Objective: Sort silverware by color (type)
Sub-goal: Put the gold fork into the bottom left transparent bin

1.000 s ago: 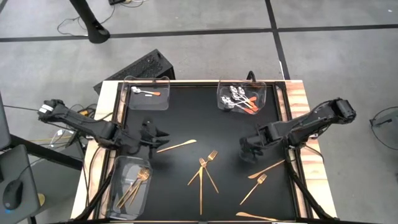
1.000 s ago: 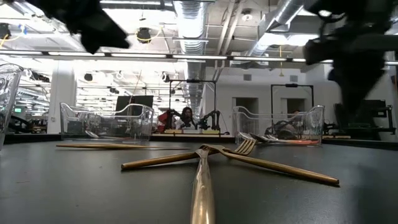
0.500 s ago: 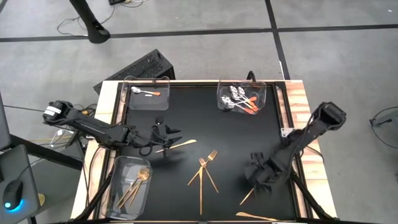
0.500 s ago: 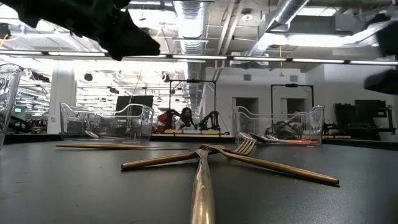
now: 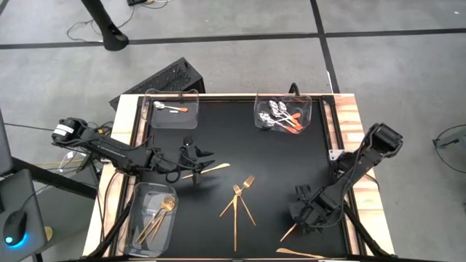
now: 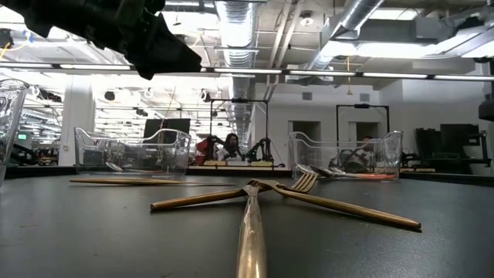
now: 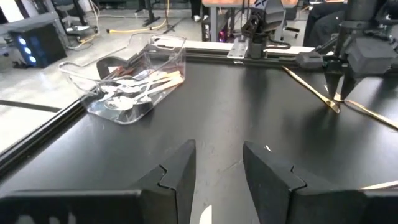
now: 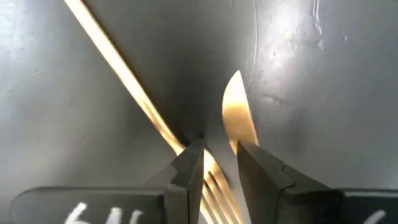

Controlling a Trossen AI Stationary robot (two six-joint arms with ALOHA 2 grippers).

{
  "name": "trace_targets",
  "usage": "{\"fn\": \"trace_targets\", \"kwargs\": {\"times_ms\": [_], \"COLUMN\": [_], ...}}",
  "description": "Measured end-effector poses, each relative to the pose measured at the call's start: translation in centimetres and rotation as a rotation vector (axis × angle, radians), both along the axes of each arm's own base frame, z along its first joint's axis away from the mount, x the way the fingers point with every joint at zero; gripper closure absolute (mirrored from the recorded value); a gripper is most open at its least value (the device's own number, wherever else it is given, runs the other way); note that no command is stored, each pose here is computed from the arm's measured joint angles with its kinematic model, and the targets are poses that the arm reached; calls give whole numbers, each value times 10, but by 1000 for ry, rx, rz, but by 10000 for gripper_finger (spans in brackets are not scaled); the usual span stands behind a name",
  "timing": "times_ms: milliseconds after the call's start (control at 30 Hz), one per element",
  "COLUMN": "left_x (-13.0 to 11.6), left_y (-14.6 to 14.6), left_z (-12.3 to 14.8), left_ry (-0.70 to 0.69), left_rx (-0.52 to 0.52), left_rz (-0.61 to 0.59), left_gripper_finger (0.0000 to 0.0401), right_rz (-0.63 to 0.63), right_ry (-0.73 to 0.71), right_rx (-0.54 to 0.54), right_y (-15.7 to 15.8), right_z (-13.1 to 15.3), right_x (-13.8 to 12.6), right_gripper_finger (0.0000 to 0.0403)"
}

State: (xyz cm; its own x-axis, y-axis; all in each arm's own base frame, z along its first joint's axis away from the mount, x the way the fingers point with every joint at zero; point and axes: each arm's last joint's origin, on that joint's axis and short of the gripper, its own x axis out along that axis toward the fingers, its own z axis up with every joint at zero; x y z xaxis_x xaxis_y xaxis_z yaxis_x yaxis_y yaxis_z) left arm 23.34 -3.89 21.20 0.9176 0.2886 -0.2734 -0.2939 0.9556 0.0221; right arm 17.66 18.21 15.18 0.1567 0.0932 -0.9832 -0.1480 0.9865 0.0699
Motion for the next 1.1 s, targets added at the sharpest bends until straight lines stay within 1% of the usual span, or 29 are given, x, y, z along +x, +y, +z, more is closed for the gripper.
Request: {"fn": "trace_targets", "kwargs": {"times_ms": [133, 333, 500, 633, 833, 900, 967, 1100], "left_x": [0, 0, 0, 0, -4, -7, -9, -11], "left_y": [0, 0, 0, 0, -8, -11, -13, -13], "left_z": [0, 0, 0, 0, 4, 7, 11, 16], "left_ry": [0, 1, 0, -1, -12, -26, -44, -78], "left_rx": [1, 2, 2, -1, -7, -8, -11, -37], "left_rz": [2, 6, 5, 4, -43, -59, -70, -64], "left_gripper_finger": [282, 282, 282, 282, 282, 282, 282, 282], "right_rz": [1, 63, 92, 129, 148, 139, 127, 72], "right_ry": [-23, -66, -61, -88, -72, -65, -65, -94], "right_rx": [25, 31, -3, -18, -43, -51, -49, -31], "right_y": [3, 13, 20, 24, 27, 25, 22, 13], "right_z": [8, 13, 5, -4, -16, -18, -17, -10], "right_x": [-2, -6, -11, -5, 0, 2, 5, 14], "right_gripper_finger": [284, 284, 284, 284, 286, 295, 312, 367]}}
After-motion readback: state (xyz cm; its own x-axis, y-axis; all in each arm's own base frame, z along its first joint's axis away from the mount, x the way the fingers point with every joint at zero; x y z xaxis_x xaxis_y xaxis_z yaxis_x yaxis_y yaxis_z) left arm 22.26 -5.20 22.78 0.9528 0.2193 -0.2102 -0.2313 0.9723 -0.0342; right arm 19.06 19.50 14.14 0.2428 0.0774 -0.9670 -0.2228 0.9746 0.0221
